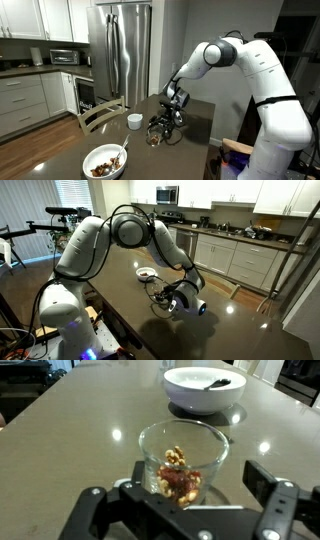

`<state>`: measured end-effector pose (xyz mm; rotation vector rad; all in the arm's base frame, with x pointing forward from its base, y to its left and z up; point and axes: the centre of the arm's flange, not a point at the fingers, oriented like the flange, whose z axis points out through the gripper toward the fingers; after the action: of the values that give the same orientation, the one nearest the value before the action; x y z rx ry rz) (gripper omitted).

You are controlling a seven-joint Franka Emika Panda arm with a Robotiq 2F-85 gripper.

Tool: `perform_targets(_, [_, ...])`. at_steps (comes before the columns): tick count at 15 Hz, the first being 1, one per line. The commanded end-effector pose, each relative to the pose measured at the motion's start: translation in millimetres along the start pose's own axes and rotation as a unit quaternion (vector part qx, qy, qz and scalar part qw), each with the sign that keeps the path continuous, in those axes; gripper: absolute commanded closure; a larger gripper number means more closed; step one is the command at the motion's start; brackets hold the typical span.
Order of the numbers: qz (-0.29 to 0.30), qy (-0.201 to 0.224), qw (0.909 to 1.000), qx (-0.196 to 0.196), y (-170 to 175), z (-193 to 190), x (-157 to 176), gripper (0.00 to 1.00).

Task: Pour the contents of the glass cup into the white bowl

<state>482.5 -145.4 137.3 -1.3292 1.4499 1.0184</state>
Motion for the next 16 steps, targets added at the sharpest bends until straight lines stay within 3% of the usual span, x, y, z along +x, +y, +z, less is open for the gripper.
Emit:
perform_targets(1, [0.017,-0.028,0.9994,0.006,-4,2,2,0.0])
perform_targets(16, [0.031,-0.093,0.9952,0.002,5,29,9,0.0])
